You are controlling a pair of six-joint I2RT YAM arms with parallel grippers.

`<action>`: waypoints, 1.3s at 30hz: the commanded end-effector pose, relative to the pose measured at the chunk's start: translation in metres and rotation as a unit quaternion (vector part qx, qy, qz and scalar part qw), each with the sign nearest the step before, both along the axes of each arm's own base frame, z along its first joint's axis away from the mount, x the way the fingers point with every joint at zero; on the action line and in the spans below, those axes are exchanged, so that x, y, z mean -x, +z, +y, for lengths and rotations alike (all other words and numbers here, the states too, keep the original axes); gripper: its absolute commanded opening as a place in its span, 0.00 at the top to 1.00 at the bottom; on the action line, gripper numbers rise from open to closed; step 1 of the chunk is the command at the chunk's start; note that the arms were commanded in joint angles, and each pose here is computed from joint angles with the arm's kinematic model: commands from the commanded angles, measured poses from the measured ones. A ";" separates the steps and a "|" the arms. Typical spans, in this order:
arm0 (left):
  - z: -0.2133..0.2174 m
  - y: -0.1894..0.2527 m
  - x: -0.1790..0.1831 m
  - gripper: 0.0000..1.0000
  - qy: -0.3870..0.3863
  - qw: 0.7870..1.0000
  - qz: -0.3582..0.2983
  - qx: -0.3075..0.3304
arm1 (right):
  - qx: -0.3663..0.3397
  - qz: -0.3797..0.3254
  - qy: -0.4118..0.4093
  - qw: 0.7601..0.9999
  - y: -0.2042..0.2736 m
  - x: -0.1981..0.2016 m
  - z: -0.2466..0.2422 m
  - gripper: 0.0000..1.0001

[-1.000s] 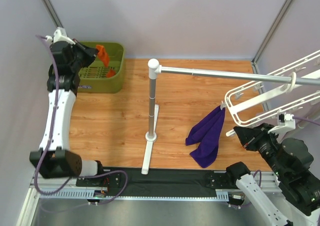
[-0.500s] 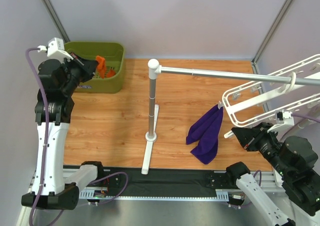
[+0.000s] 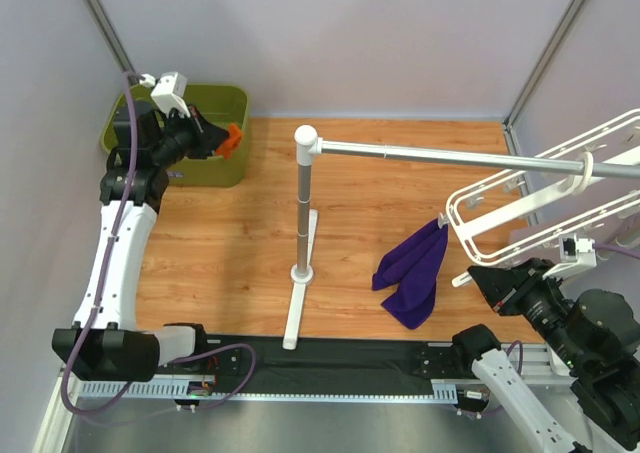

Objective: Clip the socks to the hanger
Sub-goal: Place the sock at the center of the board.

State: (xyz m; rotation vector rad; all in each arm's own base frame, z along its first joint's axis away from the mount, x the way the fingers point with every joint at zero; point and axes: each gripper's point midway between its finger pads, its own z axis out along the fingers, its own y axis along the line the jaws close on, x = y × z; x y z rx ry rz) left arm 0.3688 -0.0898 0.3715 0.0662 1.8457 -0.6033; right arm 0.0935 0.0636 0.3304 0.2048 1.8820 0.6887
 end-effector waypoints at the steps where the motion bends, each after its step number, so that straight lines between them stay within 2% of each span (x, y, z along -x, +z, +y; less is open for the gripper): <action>1: -0.040 0.023 0.014 1.00 -0.130 0.987 -0.072 0.063 | 0.010 0.069 0.010 0.997 -0.033 0.015 0.000 1.00; 2: -0.046 0.010 0.018 1.00 -0.142 0.984 -0.050 0.098 | 0.008 0.068 0.013 0.998 -0.033 0.015 0.002 1.00; 4: -0.054 0.012 0.030 1.00 -0.168 0.976 -0.068 0.121 | 0.012 0.070 0.023 0.997 -0.035 0.016 0.004 1.00; 9: -0.053 0.004 0.060 1.00 -0.135 0.971 -0.032 0.194 | 0.026 0.074 0.045 0.996 -0.039 0.017 0.009 1.00; 10: -0.051 0.011 0.073 1.00 -0.124 0.970 -0.041 0.204 | 0.023 0.073 0.053 0.996 -0.038 0.016 0.012 1.00; 11: -0.051 -0.001 0.081 1.00 -0.117 0.967 -0.018 0.224 | 0.022 0.072 0.056 0.996 -0.038 0.015 0.014 1.00; 12: -0.050 0.008 0.099 1.00 -0.117 0.967 -0.037 0.223 | 0.020 0.070 0.059 0.996 -0.037 0.015 0.015 1.00; 13: -0.048 -0.006 0.107 1.00 -0.102 0.969 -0.011 0.226 | 0.016 0.066 0.064 0.996 -0.036 0.015 0.017 1.00; 18: -0.048 -0.006 0.172 1.00 -0.103 0.964 -0.024 0.245 | 0.019 0.070 0.079 0.994 -0.042 0.015 0.021 1.00; 19: -0.050 -0.016 0.183 1.00 -0.108 0.963 -0.004 0.247 | 0.024 0.069 0.082 0.994 -0.043 0.015 0.021 1.00; 21: -0.052 -0.016 0.206 1.00 -0.120 0.962 -0.009 0.245 | 0.029 0.065 0.081 0.994 -0.043 0.016 0.020 1.00; 26: -0.057 -0.051 0.249 1.00 -0.135 0.963 0.055 0.227 | 0.044 0.072 0.083 0.993 -0.046 0.019 0.016 1.00; 28: -0.054 -0.080 0.258 1.00 -0.118 0.964 0.100 0.217 | 0.043 0.071 0.090 0.993 -0.046 0.021 0.018 1.00; 32: -0.058 -0.105 0.264 1.00 -0.137 0.960 0.114 0.217 | 0.040 0.066 0.100 0.992 -0.049 0.023 0.021 1.00; 35: -0.058 -0.110 0.257 1.00 -0.139 0.961 0.118 0.210 | 0.034 0.069 0.102 0.992 -0.054 0.024 0.023 1.00; 38: -0.065 -0.119 0.240 1.00 -0.149 0.953 0.147 0.217 | 0.021 0.083 0.113 0.990 -0.061 0.027 0.028 1.00; 39: -0.066 -0.118 0.230 1.00 -0.142 0.958 0.140 0.208 | 0.011 0.085 0.116 0.990 -0.061 0.027 0.031 1.00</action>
